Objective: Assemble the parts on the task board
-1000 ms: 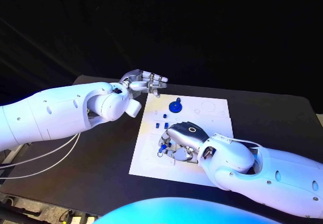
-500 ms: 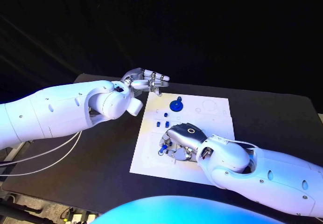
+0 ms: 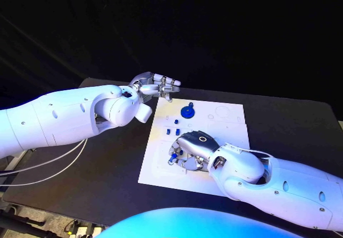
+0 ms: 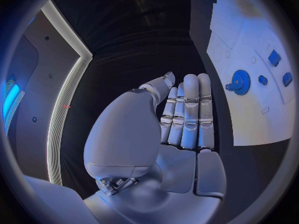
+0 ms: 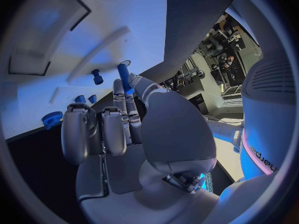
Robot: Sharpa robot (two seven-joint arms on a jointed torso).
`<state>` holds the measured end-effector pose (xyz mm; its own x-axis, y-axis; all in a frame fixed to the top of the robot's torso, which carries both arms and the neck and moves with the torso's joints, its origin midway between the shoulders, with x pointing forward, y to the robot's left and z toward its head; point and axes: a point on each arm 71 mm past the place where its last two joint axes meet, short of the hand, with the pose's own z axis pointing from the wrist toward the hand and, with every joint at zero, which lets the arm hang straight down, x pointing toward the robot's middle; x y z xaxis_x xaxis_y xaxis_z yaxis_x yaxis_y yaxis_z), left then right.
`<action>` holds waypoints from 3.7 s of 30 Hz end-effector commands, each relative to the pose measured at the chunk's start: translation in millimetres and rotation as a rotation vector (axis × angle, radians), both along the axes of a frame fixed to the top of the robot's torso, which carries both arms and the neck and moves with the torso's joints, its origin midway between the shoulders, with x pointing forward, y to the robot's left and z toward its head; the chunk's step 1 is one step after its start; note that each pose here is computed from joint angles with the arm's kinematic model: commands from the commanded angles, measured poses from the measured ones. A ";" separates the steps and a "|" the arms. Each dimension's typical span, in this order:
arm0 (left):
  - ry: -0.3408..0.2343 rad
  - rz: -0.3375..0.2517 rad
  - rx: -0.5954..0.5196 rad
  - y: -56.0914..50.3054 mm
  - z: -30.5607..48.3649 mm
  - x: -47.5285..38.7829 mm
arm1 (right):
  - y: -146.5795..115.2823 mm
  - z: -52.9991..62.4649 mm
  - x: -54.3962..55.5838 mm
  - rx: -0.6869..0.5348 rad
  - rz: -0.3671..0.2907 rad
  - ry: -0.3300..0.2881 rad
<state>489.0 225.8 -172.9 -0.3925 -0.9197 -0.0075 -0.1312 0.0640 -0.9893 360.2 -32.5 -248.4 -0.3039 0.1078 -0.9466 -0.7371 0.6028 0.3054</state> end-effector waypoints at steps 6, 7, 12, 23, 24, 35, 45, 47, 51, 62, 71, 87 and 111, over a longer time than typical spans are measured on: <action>0.000 -0.018 -0.008 -1.4 0.7 -0.7 | 1.0 -3.4 -6.6 -0.016 0.015 0.013; 0.000 -0.018 -0.007 -1.3 0.7 -0.7 | 0.9 -3.2 -7.5 -0.015 0.015 0.013; 0.000 -0.018 -0.007 -1.1 0.7 -0.8 | -0.5 -3.2 -8.1 -0.016 0.010 0.012; 0.001 -0.019 -0.007 -1.0 0.7 -1.1 | -1.7 -5.6 -6.0 -0.038 -0.001 0.013; 0.001 -0.019 -0.007 -1.0 0.8 -1.1 | -1.7 -6.1 -5.8 -0.043 -0.002 0.013; 0.003 -0.021 -0.007 -1.2 0.8 -1.5 | 1.3 -9.2 -2.6 -0.077 -0.012 -0.006; 0.006 -0.022 -0.006 -1.6 0.6 -1.7 | 8.8 -9.3 -5.6 -0.068 0.009 -0.004; 0.007 -0.022 -0.006 -1.6 0.6 -1.7 | 8.4 -9.6 -5.3 -0.068 0.008 -0.003; 0.008 -0.021 -0.005 -1.5 0.5 -1.8 | 6.7 -10.4 -4.4 -0.071 0.004 -0.002; 0.008 -0.021 -0.005 -0.7 0.5 -1.7 | 4.8 -7.4 -5.5 -0.034 0.005 -0.011; 0.001 -0.020 -0.009 -0.4 1.0 -1.5 | -2.1 0.7 -7.8 0.030 -0.020 -0.056; 0.000 -0.021 -0.010 0.8 0.5 -1.4 | -54.6 32.4 -3.1 0.194 -0.165 -0.015; -0.021 0.005 -0.024 7.7 -0.7 -1.9 | -199.1 26.0 -7.4 -0.024 -0.633 0.185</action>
